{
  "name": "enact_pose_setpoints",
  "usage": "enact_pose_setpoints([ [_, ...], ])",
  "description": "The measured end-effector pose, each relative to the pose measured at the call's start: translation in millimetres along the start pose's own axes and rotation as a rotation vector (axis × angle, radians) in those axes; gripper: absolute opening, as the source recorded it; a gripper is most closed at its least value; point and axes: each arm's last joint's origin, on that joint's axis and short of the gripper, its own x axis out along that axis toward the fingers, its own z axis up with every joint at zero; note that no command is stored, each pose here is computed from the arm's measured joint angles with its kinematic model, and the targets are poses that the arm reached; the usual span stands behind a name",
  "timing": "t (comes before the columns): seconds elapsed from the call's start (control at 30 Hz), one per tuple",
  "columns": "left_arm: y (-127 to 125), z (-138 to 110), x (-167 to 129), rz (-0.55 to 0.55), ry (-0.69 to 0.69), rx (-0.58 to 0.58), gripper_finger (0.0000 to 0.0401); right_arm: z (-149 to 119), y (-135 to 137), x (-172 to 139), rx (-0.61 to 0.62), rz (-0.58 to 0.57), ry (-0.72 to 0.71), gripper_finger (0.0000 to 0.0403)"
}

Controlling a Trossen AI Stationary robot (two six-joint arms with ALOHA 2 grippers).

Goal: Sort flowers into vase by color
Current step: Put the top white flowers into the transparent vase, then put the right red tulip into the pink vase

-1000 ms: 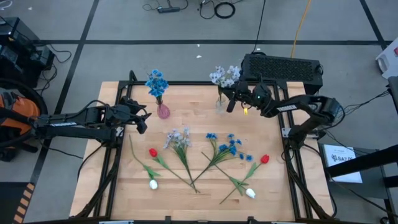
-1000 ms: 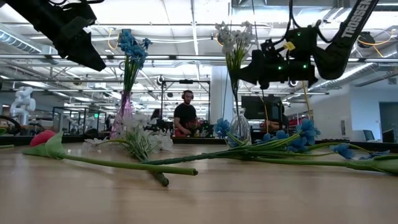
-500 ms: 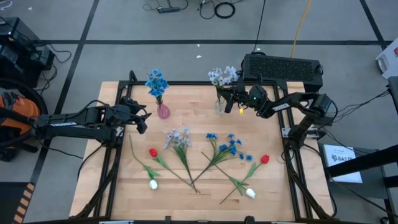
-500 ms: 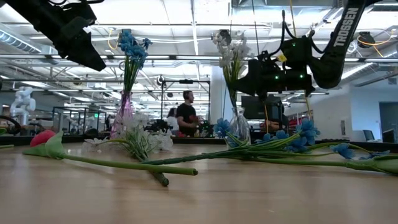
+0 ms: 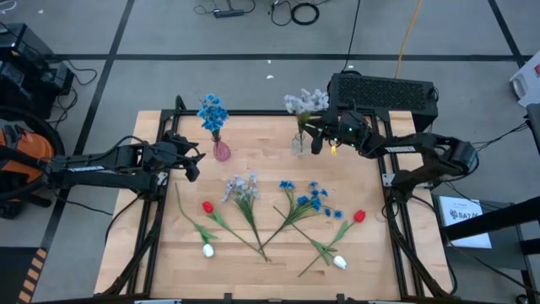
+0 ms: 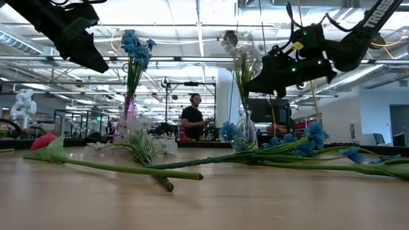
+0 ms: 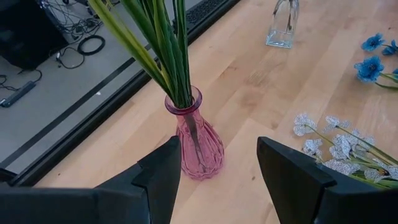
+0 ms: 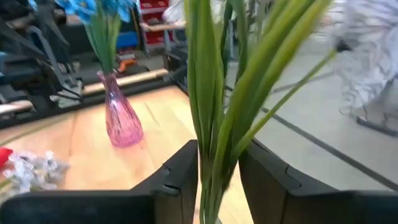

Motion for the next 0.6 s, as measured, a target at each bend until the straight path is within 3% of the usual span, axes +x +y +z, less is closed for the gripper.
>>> enact_pose_setpoints([
  [0.33, 0, 0, 0, 0.0, 0.0, -0.006, 0.0217, 15, 4, -22, 0.007, -0.005, 0.049, 0.0149],
  [0.6, 0, 0, 0, 0.0, 0.0, -0.007, 0.0217, 22, 9, -47, 0.052, -0.01, 0.14, 0.0139],
])
